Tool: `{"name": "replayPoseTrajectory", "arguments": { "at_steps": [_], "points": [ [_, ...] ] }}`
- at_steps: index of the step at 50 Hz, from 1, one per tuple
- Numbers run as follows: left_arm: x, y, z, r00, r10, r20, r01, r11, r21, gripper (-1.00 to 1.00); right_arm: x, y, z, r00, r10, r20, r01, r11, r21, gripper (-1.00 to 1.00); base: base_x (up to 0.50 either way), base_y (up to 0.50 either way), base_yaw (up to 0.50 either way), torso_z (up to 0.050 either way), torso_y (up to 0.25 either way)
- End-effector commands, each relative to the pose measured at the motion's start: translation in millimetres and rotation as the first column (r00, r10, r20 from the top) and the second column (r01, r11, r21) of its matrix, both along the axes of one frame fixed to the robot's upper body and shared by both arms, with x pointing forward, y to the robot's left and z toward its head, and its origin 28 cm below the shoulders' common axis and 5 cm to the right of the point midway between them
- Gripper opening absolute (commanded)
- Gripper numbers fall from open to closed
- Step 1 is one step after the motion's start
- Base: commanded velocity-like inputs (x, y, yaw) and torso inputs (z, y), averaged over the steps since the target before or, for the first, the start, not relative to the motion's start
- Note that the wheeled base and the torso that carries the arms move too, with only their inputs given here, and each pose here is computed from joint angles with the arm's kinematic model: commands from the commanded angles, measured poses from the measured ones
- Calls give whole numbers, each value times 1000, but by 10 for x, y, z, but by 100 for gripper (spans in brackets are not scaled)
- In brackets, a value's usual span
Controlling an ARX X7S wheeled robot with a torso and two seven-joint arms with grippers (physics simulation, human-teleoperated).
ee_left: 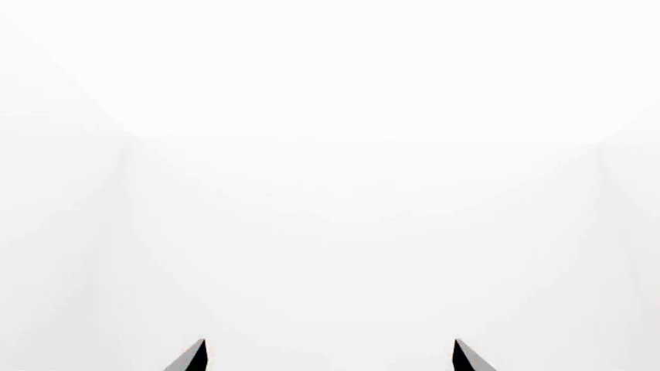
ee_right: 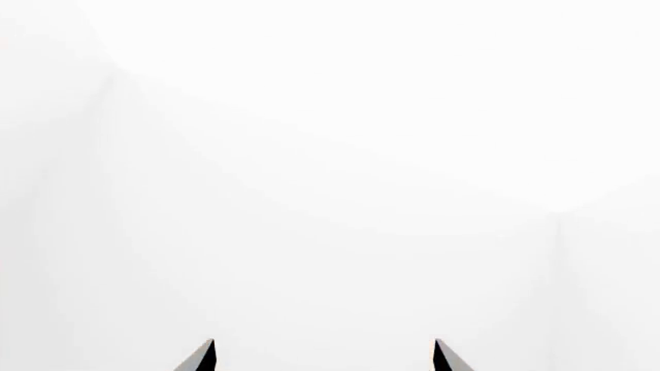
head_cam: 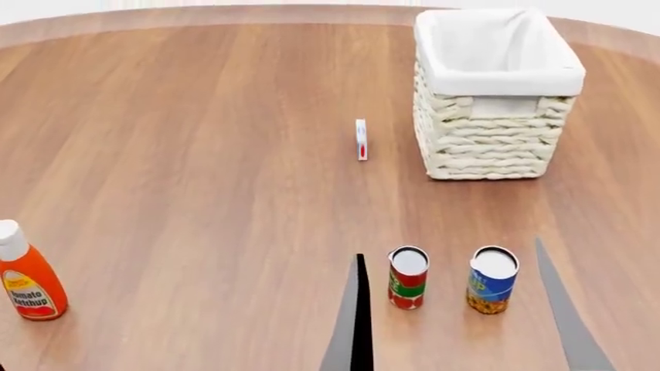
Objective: Pick up the tomato sauce, and put it in the basket.
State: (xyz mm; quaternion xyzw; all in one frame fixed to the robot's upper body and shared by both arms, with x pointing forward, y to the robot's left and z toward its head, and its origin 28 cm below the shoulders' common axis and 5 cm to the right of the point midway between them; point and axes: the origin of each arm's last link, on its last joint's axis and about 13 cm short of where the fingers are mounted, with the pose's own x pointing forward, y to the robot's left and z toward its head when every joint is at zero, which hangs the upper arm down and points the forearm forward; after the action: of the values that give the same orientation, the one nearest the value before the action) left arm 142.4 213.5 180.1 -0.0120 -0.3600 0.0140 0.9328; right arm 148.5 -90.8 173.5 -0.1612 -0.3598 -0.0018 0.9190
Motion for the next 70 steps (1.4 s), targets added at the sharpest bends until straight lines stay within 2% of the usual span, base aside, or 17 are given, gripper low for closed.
{"name": "replayPoseTrajectory", "arguments": {
  "at_steps": [1,70],
  "points": [
    [-2,5,-1,1000,3,0,-3,1000,1,100,2,3,1,1000,-2,1,2,1000,-1,100,230,0,0,0,0],
    [8,-5,-27,1000,13,-6,-13,1000,15,100,22,-2,-40,1000,2,-22,-2,1000,1,100,241,0,0,0,0]
  ]
}}
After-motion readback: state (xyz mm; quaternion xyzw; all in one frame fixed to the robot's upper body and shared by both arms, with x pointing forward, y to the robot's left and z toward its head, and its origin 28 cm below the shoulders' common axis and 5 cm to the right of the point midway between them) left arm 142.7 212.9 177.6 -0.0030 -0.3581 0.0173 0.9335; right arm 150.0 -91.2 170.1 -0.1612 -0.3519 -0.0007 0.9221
